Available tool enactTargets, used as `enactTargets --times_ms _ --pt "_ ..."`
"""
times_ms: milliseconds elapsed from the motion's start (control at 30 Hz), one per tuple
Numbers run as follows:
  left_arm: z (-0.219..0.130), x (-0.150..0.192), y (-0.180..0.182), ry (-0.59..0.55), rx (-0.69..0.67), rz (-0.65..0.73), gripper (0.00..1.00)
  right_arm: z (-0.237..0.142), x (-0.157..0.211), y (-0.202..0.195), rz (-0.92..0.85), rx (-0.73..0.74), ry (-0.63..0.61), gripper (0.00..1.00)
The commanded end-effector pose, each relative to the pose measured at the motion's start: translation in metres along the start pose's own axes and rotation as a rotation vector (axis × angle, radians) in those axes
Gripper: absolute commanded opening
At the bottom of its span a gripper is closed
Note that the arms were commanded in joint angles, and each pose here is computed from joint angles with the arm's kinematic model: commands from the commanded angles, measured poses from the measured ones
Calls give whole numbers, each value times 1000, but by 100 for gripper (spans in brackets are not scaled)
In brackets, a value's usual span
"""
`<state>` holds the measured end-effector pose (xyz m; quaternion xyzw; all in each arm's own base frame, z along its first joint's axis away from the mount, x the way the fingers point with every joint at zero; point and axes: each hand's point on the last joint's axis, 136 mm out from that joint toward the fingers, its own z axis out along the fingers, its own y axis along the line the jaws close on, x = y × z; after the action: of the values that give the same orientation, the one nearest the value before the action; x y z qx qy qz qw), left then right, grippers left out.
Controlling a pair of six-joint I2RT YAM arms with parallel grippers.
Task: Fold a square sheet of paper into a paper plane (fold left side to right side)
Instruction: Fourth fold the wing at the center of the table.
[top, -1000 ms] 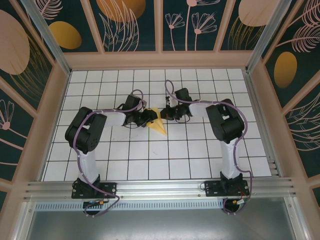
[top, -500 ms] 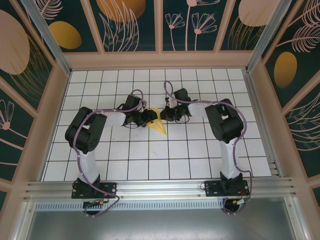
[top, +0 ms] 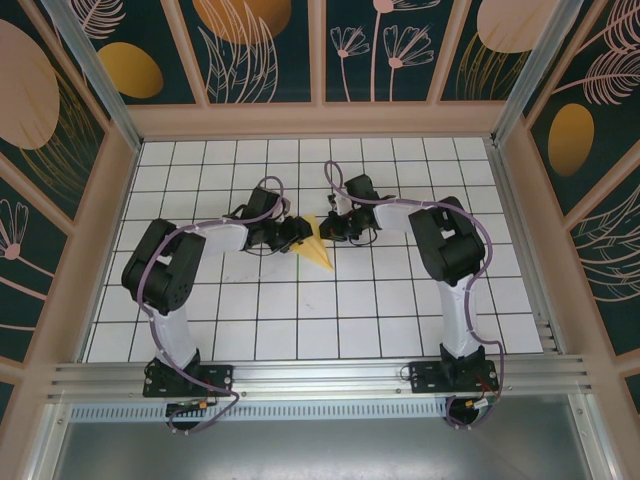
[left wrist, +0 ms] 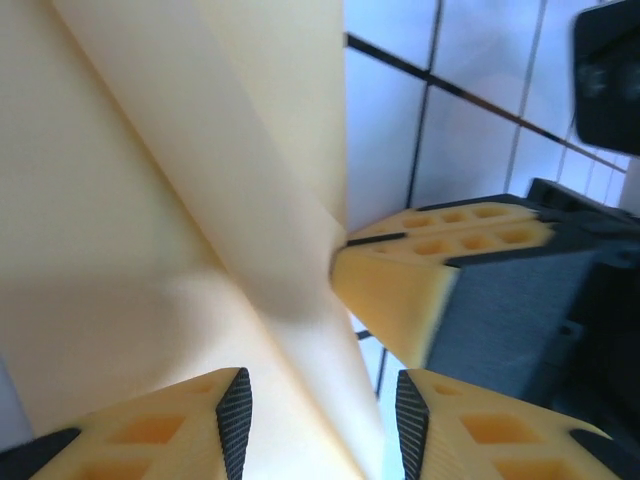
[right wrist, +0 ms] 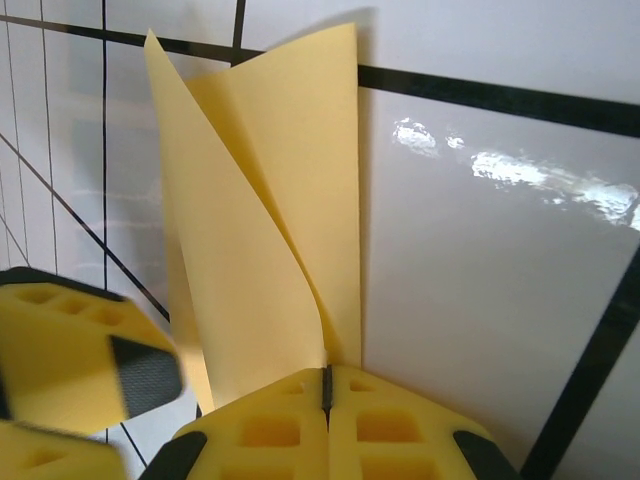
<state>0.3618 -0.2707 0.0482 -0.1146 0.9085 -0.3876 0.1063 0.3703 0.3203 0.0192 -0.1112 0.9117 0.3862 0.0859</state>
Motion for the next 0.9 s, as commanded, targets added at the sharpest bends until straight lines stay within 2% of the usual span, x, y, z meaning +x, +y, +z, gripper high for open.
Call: enactTargets --times_ms 0,200,633,867 --pt "-19 -10 -17 -46 14 37 44 20 27 -25 10 107 80 5" --pt "-12 -17 -26 -25 65 29 32 21 26 -24 6 104 79 5" --pt "14 -30 -16 -11 43 16 31 22 28 -24 6 107 85 5" --pt "24 -31 2 -8 3 -7 31 22 29 -25 6 114 89 5"
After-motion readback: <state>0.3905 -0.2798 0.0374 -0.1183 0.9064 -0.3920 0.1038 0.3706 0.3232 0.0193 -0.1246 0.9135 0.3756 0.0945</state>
